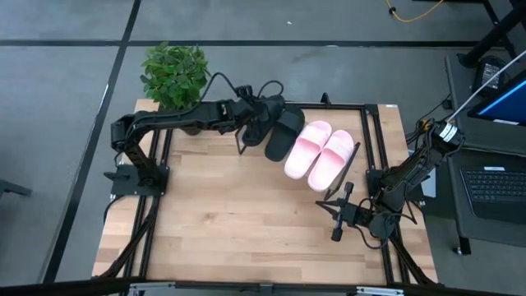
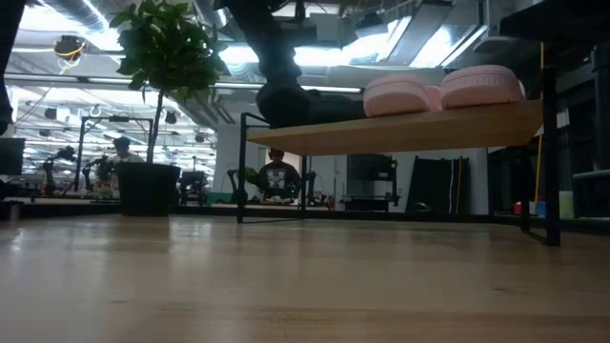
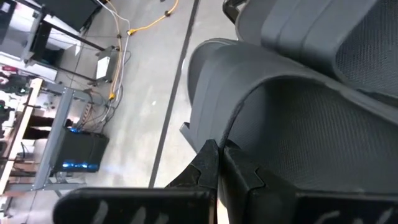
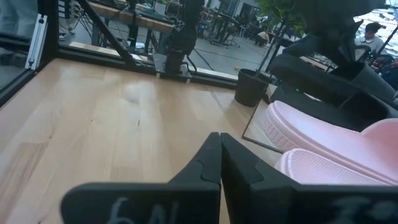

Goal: Pick and place slides into the shelf
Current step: Put the black slide on the shelf

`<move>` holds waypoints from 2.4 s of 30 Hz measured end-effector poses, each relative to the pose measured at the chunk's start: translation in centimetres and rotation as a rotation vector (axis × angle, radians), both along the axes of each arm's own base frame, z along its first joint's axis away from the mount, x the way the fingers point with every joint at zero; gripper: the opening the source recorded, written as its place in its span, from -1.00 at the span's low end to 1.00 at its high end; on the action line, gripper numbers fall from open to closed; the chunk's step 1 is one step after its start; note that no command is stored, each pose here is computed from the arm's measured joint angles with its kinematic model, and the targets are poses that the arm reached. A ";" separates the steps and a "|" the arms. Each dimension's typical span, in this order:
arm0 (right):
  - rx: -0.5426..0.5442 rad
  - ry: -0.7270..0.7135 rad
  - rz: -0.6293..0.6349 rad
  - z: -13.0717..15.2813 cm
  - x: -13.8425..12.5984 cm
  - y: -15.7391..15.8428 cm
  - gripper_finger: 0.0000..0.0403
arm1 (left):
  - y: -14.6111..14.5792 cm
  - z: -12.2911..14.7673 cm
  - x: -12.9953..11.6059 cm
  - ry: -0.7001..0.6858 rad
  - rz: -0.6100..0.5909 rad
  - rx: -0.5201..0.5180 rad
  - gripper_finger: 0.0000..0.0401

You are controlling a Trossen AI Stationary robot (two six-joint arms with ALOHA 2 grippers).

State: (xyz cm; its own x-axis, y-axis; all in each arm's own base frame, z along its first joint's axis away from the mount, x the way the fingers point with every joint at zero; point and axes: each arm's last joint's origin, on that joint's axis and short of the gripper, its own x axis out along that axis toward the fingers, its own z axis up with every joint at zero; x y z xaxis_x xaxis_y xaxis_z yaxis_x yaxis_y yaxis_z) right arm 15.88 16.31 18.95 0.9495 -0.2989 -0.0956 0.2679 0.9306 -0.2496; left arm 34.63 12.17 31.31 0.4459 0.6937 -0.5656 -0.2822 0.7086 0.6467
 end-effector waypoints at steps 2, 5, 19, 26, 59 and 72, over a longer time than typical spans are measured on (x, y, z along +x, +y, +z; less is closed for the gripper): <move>-0.008 0.002 0.001 0.0 0.0 0.0 -0.98 | -0.1 0.0 0.0 0.000 -0.002 0.000 -1.00; -0.008 0.002 0.001 0.0 0.0 0.0 -0.98 | -0.3 0.0 0.1 0.000 -0.006 -0.001 -1.00; -0.008 0.002 0.000 0.0 0.0 0.0 -0.98 | -0.5 -0.7 0.5 0.012 -0.049 -0.044 -0.93; -0.008 0.002 0.000 0.0 0.0 0.0 -0.98 | -0.6 -0.7 0.6 0.016 -0.054 -0.042 -0.87; -0.009 0.002 0.000 0.0 0.0 0.0 -0.98 | -4.7 0.1 1.1 0.320 -0.007 0.386 -0.28; -0.011 0.005 0.000 0.0 0.0 0.0 -0.98 | -7.4 1.4 1.0 0.160 -0.250 0.228 -0.52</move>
